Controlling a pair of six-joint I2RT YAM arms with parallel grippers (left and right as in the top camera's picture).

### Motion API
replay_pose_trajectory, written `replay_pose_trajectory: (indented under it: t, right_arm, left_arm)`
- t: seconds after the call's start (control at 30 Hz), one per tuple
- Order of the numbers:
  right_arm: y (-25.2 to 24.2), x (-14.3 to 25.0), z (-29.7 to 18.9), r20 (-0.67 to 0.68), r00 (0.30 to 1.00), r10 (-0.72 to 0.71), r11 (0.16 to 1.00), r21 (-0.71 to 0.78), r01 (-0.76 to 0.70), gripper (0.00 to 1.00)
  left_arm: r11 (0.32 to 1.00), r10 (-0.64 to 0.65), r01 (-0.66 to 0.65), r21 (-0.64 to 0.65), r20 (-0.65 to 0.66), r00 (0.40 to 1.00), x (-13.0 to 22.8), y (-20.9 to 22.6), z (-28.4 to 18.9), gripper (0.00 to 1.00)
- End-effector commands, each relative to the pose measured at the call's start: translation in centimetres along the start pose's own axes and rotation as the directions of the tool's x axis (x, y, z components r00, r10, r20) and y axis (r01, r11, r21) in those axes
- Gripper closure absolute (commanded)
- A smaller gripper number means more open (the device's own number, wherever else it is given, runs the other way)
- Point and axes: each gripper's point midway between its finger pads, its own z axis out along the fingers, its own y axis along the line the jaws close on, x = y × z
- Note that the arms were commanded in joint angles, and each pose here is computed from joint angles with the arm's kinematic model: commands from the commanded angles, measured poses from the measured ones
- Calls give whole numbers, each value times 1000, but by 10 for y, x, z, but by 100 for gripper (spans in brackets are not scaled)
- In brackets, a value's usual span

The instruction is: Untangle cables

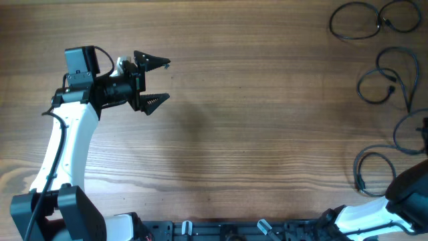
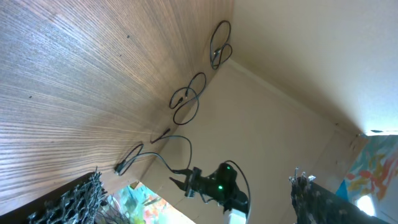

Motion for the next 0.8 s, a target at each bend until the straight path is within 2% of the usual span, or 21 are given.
replay_pose_trajectory:
  t: [0.0, 0.03, 0.07, 0.1, 0.2, 0.27, 0.33, 0.37, 0.4, 0.43, 0.47, 0.53, 0.63, 0.77]
  right_arm:
    - [0, 16, 21, -40, 999, -7, 1000, 28, 9, 76]
    - [0, 19, 23, -55, 998, -10, 1000, 28, 11, 76]
    - [1, 22, 23, -68, 998, -11, 1000, 22, 12, 70]
    - [2, 25, 23, -86, 996, -11, 1000, 11, 12, 55]
    - [7, 26, 26, -84, 996, -7, 1000, -2, 7, 59]
    - [6, 36, 43, -90, 996, -12, 1000, 7, 12, 46]
    - [6, 50, 65, -101, 995, -16, 1000, 12, 17, 44]
    - [6, 55, 70, -110, 994, -18, 1000, 9, 19, 39]
    - [8, 62, 75, -125, 992, -22, 1000, -4, 22, 29]
    - [10, 62, 75, -128, 991, -41, 999, -15, 39, 25]
    - [14, 58, 72, -117, 990, -74, 997, -31, 71, 2]
    - [23, 37, 53, -73, 986, -149, 987, -69, 144, 0]
    - [28, 18, 11, -84, 987, -134, 985, -121, 124, 0]
    - [61, 7, -40, -67, 952, -298, 898, -359, 256, 0]
  left_arm:
    - [1000, 28, -28, -4, 1, 1000, -1, 0, 1, 0]
    - [1000, 28, -28, -4, 1, 1000, -1, 0, 1, 0]
    - [1000, 28, -28, -4, 1, 1000, -1, 0, 1, 0]
    - [1000, 28, -28, -4, 1, 1000, -1, 0, 1, 0]
    - [1000, 25, -25, -6, 0, 1000, -1, 1, 2, 0]
    - [1000, 20, -20, -8, -1, 1000, 0, 1, 2, 0]
    - [1000, 18, -18, -9, -1, 1000, 0, 2, 1, 0]
    - [1000, 18, -18, -9, -1, 1000, 0, 2, 1, 0]
    - [1000, 18, -18, -9, -1, 1000, 0, 2, 1, 0]
    - [1000, 19, -19, -9, -1, 1000, 0, 2, 1, 0]
    - [1000, 19, -19, -9, -1, 1000, 0, 2, 1, 0]
    - [1000, 18, -18, -11, 3, 1000, -1, 2, 1, 0]
    - [1000, 19, -18, -25, 29, 999, -5, 4, 1, 0]
    - [1000, 19, -19, -24, 30, 999, -6, 4, 1, 0]
